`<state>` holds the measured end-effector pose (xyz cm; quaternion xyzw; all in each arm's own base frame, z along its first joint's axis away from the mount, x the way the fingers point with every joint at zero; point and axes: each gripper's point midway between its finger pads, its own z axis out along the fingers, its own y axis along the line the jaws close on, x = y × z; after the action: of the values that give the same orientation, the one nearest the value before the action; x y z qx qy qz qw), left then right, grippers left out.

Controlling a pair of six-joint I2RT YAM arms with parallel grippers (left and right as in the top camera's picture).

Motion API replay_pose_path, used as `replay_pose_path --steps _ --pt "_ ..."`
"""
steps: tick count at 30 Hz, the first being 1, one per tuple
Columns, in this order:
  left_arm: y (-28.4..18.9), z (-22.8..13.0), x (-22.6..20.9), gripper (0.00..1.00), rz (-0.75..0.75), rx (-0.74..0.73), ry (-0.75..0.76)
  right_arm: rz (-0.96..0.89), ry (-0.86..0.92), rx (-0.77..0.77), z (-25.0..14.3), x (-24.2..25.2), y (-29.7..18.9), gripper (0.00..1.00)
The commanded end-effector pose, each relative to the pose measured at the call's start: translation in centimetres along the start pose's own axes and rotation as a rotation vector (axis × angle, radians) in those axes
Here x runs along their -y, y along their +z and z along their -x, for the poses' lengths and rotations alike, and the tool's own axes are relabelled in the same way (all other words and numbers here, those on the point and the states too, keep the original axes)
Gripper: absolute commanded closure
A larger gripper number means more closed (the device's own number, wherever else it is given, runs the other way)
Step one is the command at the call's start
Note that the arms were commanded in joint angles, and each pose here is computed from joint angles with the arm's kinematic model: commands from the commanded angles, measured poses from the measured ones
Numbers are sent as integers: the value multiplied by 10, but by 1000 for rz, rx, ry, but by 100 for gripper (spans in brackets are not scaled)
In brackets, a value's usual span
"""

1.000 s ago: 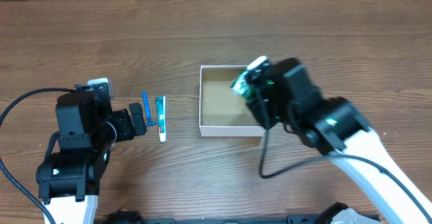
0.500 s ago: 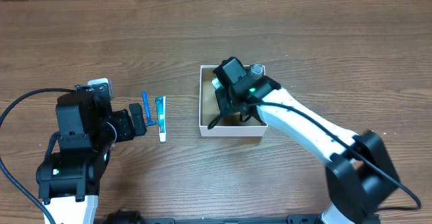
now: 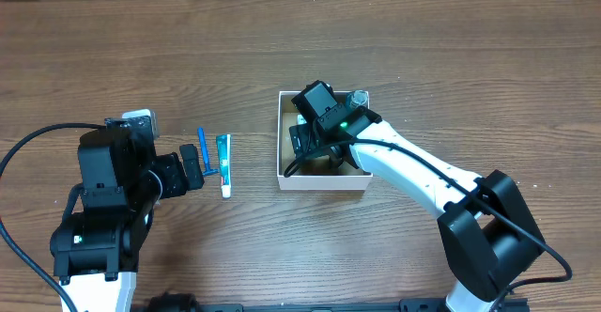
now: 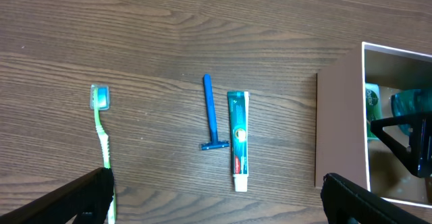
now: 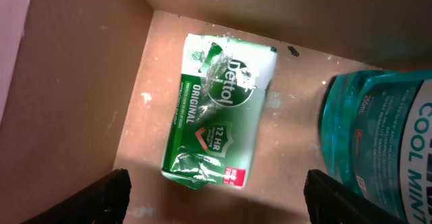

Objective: Pack container
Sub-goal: 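Lower the Dettol soap into the box beside the bottle, release, then grasp the toothpaste tube with the left gripper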

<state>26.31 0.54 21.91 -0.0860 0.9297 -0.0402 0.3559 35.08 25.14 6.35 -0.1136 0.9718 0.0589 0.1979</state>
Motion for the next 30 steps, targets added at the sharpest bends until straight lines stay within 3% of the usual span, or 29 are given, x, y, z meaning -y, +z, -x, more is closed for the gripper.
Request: replay_pose_path --steps 1,5,7,8,12,17,21,26,30 --pt "-7 9 2 0 -2 30 0 16 -5 95 28 -11 -34 17" --pt "-7 9 2 0 -3 30 0 4 -82 446 88 -20 -182 14" --pt "-7 9 3 0 -6 31 0 -22 49 591 105 22 -242 0" --pt "-7 9 3 0 -6 30 0 -49 133 608 106 52 -256 0" --pt "-8 7 8 0 -29 20 6 -54 488 412 64 171 -251 0" --pt "-17 -6 43 0 -41 -62 69 -213 765 151 -22 254 -225 0" --pt "-9 -12 73 0 -47 -234 54 -182 892 -45 -84 264 -211 0" --pt "51 -22 94 0 -48 -400 26 -123 875 -66 -92 264 -199 0" --pt "107 -52 85 0 17 -588 -3 -123 871 -63 -92 264 -199 0"
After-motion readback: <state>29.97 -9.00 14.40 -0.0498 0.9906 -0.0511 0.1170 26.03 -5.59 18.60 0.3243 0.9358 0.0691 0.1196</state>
